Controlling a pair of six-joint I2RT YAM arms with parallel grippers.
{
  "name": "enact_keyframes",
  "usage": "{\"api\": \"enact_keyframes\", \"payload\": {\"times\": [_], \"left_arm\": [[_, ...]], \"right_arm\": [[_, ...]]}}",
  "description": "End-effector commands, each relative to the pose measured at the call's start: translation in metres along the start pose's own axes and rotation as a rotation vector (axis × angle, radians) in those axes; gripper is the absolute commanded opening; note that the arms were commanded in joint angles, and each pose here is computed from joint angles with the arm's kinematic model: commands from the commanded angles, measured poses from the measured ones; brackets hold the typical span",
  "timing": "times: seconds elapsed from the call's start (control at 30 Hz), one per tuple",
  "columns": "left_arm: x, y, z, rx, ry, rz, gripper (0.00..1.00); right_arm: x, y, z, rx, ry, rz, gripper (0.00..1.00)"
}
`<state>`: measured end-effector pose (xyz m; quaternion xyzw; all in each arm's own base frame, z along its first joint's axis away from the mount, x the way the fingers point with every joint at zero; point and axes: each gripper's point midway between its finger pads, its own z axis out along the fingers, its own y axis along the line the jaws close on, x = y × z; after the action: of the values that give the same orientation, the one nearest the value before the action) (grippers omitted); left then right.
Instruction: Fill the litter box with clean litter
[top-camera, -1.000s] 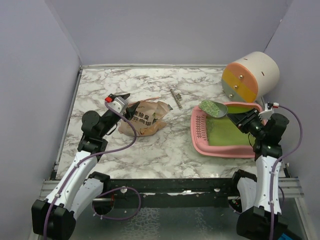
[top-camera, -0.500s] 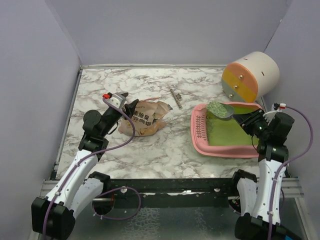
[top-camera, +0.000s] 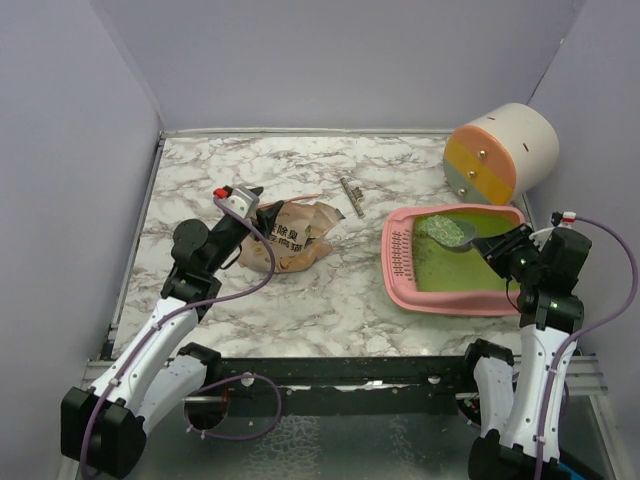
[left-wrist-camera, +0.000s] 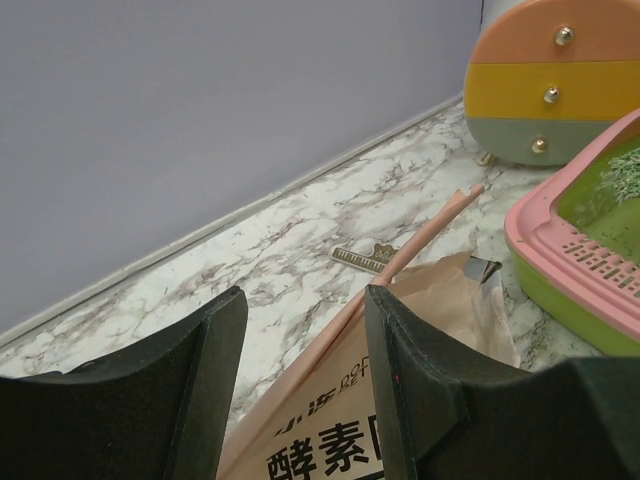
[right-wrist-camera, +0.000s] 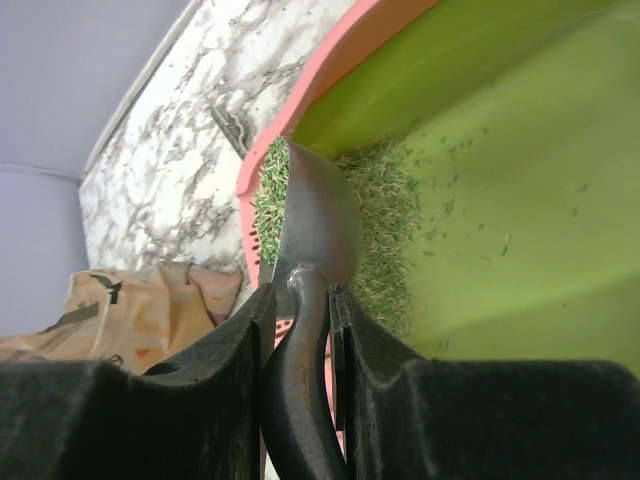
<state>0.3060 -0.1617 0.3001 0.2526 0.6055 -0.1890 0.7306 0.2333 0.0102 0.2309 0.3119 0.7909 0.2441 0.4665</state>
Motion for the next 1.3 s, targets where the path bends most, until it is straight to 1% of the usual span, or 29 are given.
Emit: {"api": "enact_keyframes", "payload": {"times": [0.0,0.23,0.43,0.77,1.03,1.13,1.27], "left_arm": [[-0.018,0.004,0.005,-0.014,-0.044,0.014,0.54],[-0.014,0.002,0.008,-0.001,-0.033,0.004,0.54],[-0.014,0.000,0.008,0.012,-0.033,0.004,0.54],[-0.016,-0.003,0.008,0.029,-0.039,-0.001,0.54],[-0.015,-0.005,0.009,0.042,-0.035,-0.005,0.54],[-0.013,-0.007,0.010,0.051,-0.029,-0.007,0.54],[-0.009,-0.006,0.012,0.050,-0.006,-0.008,0.54]], "right_arm": [[-0.024,0.002,-0.015,0.055,-0.114,-0.111,0.01],[-0.054,0.002,-0.039,0.161,-0.239,-0.256,0.01],[-0.077,0.003,-0.062,0.247,-0.332,-0.347,0.01],[-0.088,0.011,-0.088,0.283,-0.377,-0.422,0.01],[-0.091,0.020,-0.099,0.282,-0.361,-0.522,0.01],[-0.086,0.024,-0.097,0.270,-0.300,-0.552,0.01],[-0.068,0.028,-0.084,0.224,-0.170,-0.588,0.01]]}}
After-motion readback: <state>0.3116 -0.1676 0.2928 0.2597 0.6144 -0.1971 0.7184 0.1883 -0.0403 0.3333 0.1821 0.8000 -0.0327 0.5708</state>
